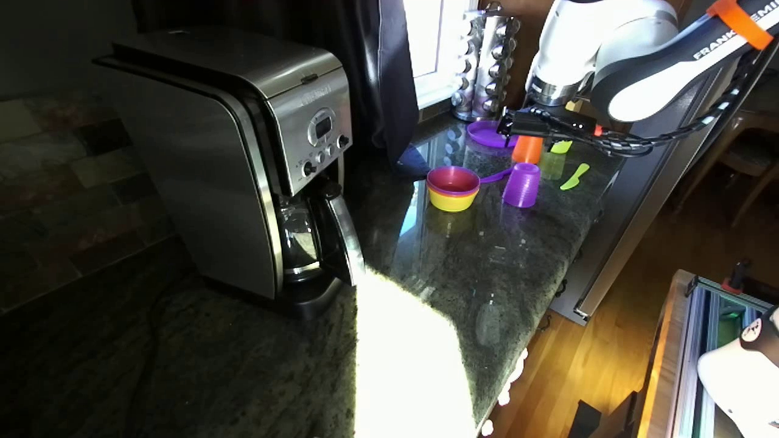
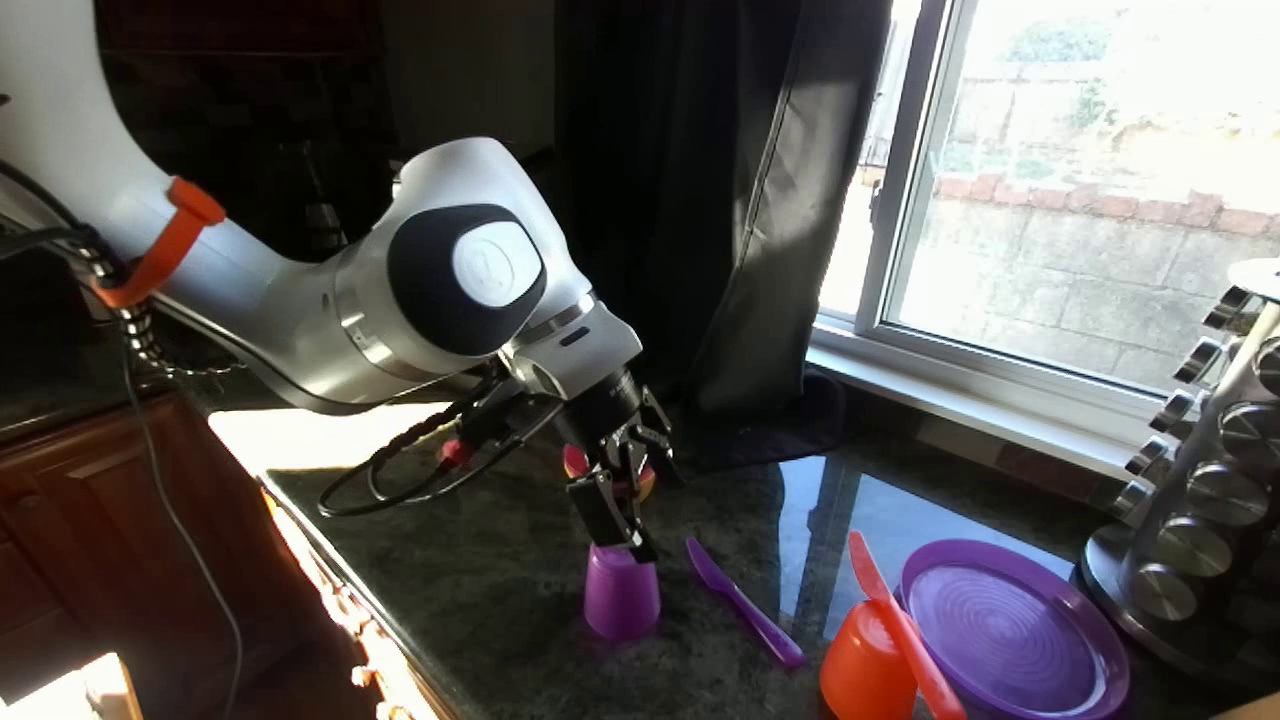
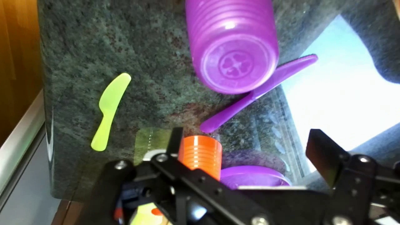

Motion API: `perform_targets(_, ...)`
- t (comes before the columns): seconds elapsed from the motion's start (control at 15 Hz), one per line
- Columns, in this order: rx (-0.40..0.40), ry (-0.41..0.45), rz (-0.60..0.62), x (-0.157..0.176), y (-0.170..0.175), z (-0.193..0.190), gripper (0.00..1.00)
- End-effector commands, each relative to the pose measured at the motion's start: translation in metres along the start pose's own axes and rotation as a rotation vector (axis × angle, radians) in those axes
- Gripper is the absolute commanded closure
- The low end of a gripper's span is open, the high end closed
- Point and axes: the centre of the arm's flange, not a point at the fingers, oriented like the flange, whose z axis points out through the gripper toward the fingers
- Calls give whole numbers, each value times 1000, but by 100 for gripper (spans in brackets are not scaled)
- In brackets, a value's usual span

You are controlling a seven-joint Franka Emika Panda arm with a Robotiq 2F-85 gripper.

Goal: Turn the cup upside down

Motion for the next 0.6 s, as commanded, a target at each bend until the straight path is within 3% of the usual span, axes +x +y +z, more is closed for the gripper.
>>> perform_targets(0.0, 23, -161, -85, 40, 11, -20, 0)
perform_targets(0.2, 48, -257, -155, 45, 10, -22, 0)
perform_targets(0.53, 23, -322, -278, 78, 26, -45, 0)
